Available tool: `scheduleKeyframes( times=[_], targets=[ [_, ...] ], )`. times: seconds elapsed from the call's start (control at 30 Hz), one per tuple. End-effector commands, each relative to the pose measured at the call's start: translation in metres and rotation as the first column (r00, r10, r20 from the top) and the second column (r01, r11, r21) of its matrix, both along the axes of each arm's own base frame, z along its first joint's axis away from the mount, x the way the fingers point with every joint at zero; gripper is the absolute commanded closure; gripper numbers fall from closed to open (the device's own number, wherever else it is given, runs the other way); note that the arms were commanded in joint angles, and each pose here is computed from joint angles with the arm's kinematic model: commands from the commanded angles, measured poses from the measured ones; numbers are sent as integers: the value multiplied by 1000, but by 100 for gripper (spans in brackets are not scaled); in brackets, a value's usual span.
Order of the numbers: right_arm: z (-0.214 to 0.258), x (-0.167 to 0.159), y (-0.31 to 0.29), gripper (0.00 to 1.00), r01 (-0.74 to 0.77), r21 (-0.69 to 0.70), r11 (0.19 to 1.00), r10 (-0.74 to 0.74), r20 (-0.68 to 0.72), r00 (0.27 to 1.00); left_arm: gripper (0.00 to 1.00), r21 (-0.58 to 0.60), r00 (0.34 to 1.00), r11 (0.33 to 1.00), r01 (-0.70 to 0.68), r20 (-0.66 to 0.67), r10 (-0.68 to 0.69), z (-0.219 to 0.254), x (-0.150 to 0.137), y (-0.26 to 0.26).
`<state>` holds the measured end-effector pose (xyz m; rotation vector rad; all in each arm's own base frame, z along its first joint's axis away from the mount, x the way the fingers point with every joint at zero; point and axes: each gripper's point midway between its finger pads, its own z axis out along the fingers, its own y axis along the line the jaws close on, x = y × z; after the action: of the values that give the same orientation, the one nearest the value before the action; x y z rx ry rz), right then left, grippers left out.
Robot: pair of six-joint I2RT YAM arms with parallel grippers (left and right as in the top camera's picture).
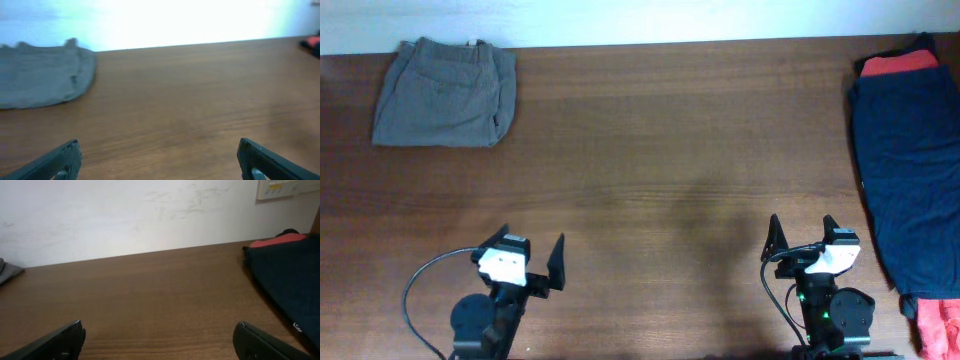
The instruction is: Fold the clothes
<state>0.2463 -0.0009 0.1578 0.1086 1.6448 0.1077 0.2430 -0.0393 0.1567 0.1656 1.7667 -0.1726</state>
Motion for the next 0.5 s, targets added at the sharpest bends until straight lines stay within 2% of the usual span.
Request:
scheduleKeyframes(
  times=[0.0,0.17,0.47],
  targets=[
    [-1,0,2,1,-5,0,1000,5,1,1000,1,9,998,999,-48,32,47,-4,0,11],
    [-1,0,2,1,-5,0,1000,5,1,1000,1,5,991,996,-91,96,90,3,-2,21],
    [-1,0,2,1,-5,0,1000,5,1,1000,1,5,978,982,-187,96,186,2,-1,45]
  ],
)
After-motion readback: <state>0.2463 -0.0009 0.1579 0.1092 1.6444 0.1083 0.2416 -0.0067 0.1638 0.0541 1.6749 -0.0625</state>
